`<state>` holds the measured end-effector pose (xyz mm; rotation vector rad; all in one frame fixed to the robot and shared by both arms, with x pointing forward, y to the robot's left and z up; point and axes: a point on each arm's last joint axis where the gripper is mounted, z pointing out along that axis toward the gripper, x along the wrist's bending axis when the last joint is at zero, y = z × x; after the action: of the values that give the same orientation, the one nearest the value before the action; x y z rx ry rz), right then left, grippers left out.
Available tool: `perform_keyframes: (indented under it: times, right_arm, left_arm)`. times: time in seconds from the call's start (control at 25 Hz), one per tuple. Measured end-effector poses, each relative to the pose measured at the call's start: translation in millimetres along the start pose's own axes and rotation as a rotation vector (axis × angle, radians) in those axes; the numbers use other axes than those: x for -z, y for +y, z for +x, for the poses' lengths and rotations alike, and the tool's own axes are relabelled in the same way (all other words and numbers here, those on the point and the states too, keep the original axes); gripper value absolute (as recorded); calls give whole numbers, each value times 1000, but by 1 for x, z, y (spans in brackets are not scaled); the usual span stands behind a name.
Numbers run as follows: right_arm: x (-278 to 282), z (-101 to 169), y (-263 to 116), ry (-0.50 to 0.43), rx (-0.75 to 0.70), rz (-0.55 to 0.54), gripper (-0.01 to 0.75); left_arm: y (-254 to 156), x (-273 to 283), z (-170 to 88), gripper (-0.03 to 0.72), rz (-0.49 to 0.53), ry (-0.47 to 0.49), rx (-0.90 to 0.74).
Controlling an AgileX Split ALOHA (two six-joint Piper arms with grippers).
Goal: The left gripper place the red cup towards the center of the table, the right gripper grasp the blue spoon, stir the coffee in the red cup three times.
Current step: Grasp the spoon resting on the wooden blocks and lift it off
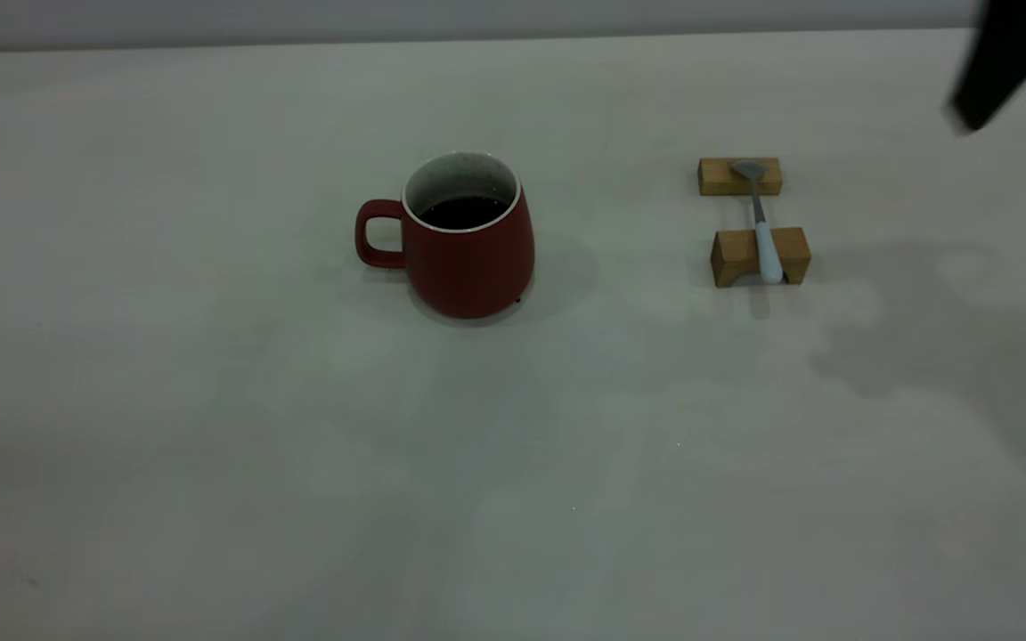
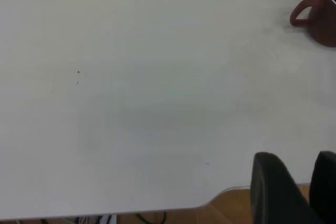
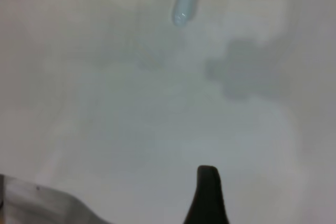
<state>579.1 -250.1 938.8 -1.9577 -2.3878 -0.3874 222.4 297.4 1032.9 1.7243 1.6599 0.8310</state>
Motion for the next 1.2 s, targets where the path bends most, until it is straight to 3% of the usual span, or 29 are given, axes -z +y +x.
perform_keyframes:
  times: [0.2,0.4,0.64,1.2]
  right_arm:
    - [-57,12,36,20,62,90,684]
    - [-92,22,48,28,96,132,684]
    - [-127,40,47,5,124,114,677]
    - [-159,28,46,-69,89,72,657]
  left_arm:
    - [0,0,0,243,0,0,0]
    - [0,0,0,243,0,0,0]
    - [0,0,0,243,0,0,0]
    - [0,0,0,243,0,0,0]
